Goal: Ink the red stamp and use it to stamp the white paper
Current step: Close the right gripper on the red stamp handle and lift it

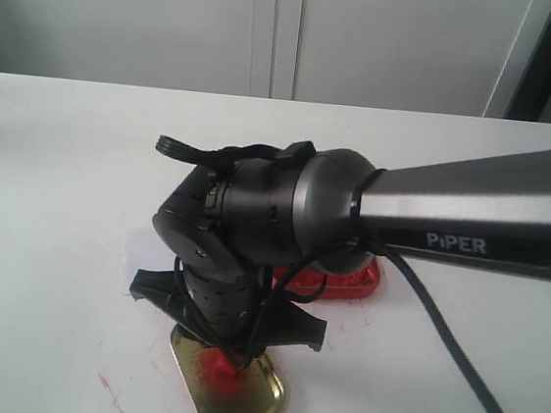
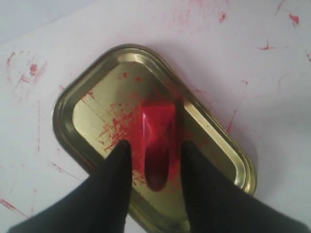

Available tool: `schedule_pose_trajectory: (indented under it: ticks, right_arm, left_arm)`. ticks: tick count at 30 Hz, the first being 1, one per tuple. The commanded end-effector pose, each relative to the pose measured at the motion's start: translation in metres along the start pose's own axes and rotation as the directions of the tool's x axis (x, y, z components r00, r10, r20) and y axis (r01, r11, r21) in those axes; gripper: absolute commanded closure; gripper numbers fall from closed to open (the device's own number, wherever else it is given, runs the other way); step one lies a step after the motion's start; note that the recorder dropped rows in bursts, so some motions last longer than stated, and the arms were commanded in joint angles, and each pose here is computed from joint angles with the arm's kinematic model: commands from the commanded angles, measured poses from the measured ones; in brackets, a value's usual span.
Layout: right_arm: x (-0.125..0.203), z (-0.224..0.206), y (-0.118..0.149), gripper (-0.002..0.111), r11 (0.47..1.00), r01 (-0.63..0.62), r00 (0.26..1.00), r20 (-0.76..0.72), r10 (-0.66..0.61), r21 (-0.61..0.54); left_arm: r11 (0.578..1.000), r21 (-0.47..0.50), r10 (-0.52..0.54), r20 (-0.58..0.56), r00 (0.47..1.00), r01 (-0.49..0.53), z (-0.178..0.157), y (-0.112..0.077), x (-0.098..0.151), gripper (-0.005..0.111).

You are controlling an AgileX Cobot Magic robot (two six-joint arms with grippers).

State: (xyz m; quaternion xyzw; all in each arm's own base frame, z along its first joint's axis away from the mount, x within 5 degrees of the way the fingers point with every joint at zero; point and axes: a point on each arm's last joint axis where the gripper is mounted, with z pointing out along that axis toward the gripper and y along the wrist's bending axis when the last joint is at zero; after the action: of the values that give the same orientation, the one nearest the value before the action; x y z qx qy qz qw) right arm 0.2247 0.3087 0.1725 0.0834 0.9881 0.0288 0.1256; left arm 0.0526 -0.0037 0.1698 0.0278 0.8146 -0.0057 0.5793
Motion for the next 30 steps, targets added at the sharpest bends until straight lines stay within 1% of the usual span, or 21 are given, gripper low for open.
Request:
schedule_pose_trajectory:
  ticks: [1,12,15,21,30]
  right_arm:
    - [-0.0017,0.0027,0.0023,0.075,1.0,0.0,1.0,0.013,0.0,-0.007]
    - [0.0,0.0115,0.004,0.075,1.0,0.002,1.0,0.004,-0.002,-0.003]
    - [0.0,0.0115,0.004,0.082,1.0,0.002,1.0,0.004,-0.002,-0.003]
    - [0.0,0.0115,0.004,0.108,1.0,0.002,1.0,0.004,-0.002,-0.003]
    - [-0.0003,0.01,0.0038,0.108,1.0,0.001,1.0,0.005,-0.001,-0.005]
  left_arm:
    - [1.0,0.001,-0.005,0.002,1.0,0.005,0.0002,-0.0001,0.001,0.107]
    - [1.0,0.001,-0.005,0.002,1.0,0.005,0.0002,-0.0001,0.001,0.107]
    - [1.0,0.001,-0.005,0.002,1.0,0.005,0.0002,-0.0001,0.001,0.107]
    - [1.0,0.001,-0.005,0.002,1.0,0.005,0.0002,-0.0001,0.001,0.107]
    - [1.0,0.001,-0.005,0.002,1.0,0.005,0.0002,-0.0001,0.001,0.107]
